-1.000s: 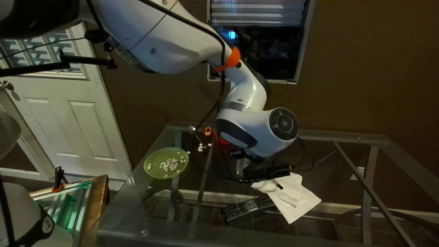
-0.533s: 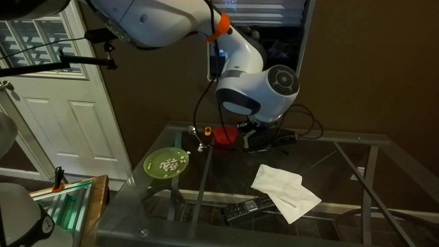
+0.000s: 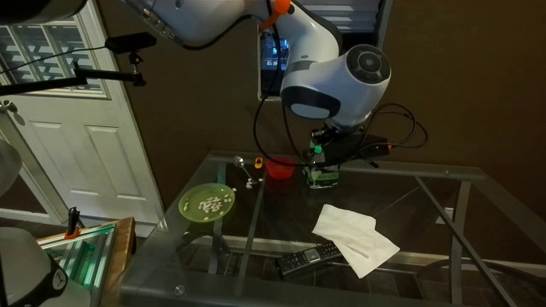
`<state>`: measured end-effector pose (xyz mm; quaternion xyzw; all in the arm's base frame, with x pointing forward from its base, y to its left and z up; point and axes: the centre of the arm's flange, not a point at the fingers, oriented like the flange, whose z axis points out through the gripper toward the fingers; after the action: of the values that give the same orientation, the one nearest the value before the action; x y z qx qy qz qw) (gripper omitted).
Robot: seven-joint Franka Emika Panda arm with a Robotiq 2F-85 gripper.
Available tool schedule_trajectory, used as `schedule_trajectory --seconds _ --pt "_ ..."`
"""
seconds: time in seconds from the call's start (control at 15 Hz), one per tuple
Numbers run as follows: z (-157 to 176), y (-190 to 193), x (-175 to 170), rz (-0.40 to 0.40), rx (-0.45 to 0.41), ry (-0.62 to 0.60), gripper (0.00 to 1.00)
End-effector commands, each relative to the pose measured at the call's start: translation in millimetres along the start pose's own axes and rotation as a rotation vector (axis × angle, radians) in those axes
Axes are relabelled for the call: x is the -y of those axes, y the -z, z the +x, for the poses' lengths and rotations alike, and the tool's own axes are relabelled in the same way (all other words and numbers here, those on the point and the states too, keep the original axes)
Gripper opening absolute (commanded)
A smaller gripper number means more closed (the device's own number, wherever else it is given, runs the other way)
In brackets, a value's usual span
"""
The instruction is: Put the bottle in the box
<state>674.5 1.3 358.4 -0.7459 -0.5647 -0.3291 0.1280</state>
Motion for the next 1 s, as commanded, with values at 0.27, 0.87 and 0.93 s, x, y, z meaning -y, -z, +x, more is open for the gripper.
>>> schedule_trajectory --seconds 0.27,0.87,0.93 --pt "-3 -23 -18 0.025 -0.004 0.024 0.27" --pt "38 -62 -70 0.041 -0.108 0.095 0.27" --pt "42 -66 -73 0.056 -0.124 0.098 0.27"
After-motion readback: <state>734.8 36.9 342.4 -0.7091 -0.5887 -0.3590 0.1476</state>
